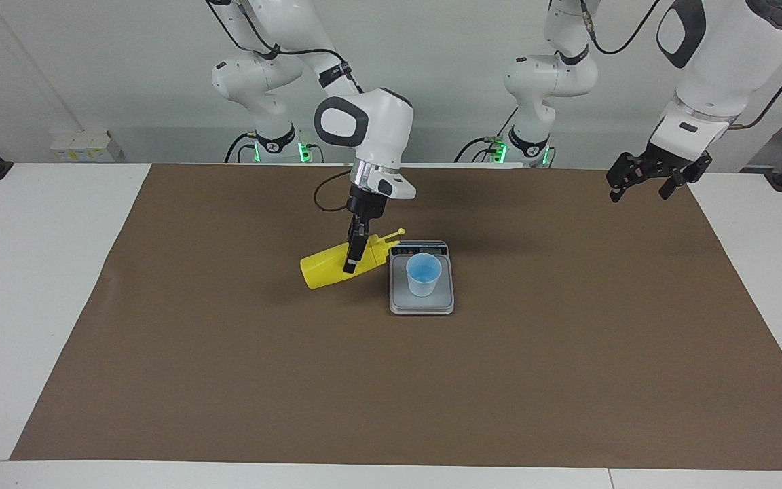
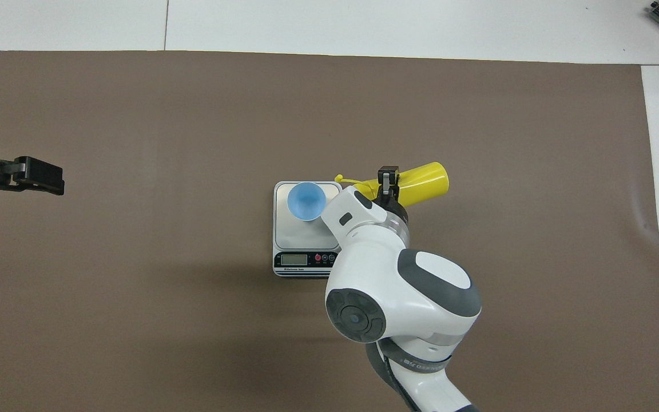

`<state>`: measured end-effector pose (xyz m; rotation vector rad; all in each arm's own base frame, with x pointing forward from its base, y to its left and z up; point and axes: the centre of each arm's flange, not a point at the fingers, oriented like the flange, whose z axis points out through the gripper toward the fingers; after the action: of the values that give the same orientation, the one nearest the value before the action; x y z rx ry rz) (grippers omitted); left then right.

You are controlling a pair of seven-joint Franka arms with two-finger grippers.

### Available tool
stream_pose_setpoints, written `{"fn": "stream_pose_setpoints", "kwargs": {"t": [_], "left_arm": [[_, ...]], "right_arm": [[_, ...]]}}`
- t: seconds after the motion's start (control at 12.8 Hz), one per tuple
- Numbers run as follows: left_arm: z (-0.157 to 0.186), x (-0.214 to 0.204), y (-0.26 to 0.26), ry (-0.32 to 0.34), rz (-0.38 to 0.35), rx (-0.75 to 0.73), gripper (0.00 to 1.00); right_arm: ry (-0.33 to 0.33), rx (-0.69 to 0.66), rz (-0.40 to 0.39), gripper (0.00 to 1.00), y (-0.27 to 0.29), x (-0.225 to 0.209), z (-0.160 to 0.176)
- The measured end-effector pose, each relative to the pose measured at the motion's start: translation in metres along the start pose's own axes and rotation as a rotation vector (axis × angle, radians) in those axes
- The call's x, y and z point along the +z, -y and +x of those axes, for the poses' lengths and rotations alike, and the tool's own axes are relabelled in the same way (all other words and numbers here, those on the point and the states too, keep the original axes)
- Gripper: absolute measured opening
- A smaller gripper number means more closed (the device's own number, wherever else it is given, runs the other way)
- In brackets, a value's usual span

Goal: Pour seasoning into cup on scale with both arms
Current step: 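Tilt the bottle nozzle down into the cup with the right gripper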

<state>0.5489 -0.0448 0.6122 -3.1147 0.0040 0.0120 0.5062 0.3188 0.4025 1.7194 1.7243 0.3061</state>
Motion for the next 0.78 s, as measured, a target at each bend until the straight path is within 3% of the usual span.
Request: {"fn": "stream_pose_setpoints", "kwargs": {"t": [0.31, 0.54, 0.78], "left_arm": [[0.000, 0.000, 0.000, 0.000, 0.000, 0.000, 1.00], [0.000, 0.000, 0.000, 0.000, 0.000, 0.000, 1.00], [0.000, 0.000, 0.000, 0.000, 0.000, 0.000, 1.00]], "right_arm": [[0.085, -0.011, -0.107, 0.47, -0.002, 0.008, 0.009], [0.176, 0.001, -0.176, 0.47, 0.015, 0.012, 0.038], [0.211, -0.013, -0.208, 0.47, 0.022, 0.013, 0.067]]}}
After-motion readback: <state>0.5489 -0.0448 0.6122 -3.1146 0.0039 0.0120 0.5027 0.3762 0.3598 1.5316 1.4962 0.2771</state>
